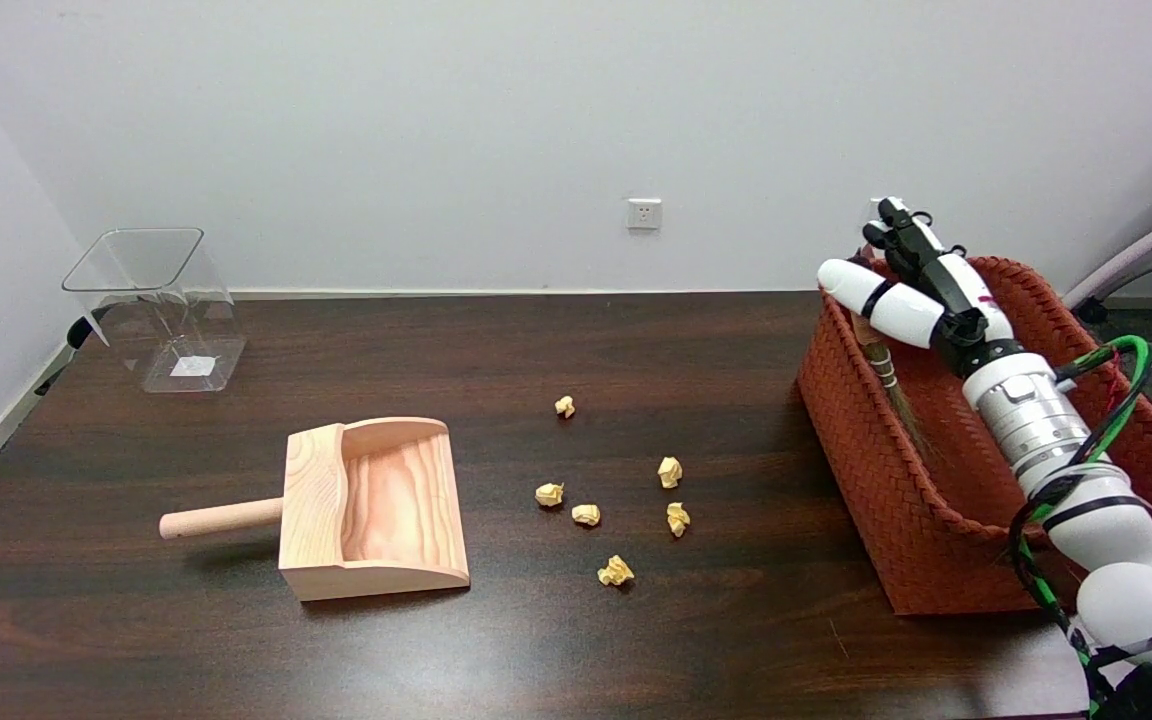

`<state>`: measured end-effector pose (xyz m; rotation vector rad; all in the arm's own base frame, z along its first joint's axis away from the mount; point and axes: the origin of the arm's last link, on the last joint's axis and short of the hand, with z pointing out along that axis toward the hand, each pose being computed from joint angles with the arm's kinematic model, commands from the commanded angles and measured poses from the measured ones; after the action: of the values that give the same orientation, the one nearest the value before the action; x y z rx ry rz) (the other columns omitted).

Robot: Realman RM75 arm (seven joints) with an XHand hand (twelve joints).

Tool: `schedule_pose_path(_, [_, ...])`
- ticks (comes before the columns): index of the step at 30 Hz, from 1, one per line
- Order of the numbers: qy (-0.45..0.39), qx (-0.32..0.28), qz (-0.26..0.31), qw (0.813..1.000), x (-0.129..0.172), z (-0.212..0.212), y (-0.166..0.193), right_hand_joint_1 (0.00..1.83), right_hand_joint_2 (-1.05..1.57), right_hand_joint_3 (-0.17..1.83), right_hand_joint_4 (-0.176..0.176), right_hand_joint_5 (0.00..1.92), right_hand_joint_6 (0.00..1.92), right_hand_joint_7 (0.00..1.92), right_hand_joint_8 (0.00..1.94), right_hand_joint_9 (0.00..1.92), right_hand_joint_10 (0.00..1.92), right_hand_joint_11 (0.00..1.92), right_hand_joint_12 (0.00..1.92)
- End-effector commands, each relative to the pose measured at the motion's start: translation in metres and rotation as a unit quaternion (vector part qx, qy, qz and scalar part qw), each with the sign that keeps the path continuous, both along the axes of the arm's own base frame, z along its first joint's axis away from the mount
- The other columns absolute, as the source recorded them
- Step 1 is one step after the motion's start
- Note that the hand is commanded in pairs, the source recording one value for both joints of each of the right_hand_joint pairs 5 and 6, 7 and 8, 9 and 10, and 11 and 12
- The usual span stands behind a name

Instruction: Pick up the broom.

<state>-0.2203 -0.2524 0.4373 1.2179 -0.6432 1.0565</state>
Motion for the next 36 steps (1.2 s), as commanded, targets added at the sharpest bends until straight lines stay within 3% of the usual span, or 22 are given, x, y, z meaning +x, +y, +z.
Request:
schedule_pose_path(1, [-0.013,0.026,-0.016,0.999,-0.009,-0.016,-0.004,0.69,0.86,0.05,0.000,0.00,0.00,0.18,0.18,0.00,0.00,0.00,0.00])
schedule_pose_path(12, [-0.022,0.036,-0.014,0.999,-0.011,-0.025,-0.008,0.70,0.87,0.01,0.000,0.00,0.00,0.23,0.23,0.00,0.00,0.00,0.00])
schedule_pose_path(23, [-0.023,0.041,-0.017,0.999,-0.010,-0.026,-0.008,0.70,0.91,0.00,0.000,0.12,0.12,0.59,0.59,0.12,0.12,0.12,0.12])
schedule_pose_path(25, [-0.024,0.040,-0.016,0.999,-0.010,-0.026,-0.008,0.70,0.92,0.00,0.000,0.18,0.18,0.75,0.75,0.18,0.18,0.18,0.18])
schedule_pose_path(31, [-0.012,0.030,-0.010,0.999,-0.007,-0.022,-0.006,0.69,0.95,-0.02,0.000,0.56,0.56,1.33,1.33,0.56,0.56,0.56,0.56])
schedule_pose_path(36, [0.027,0.012,-0.017,0.999,-0.005,-0.017,-0.002,0.68,0.94,-0.10,0.000,0.96,0.96,1.44,1.44,0.96,0.96,0.96,0.96])
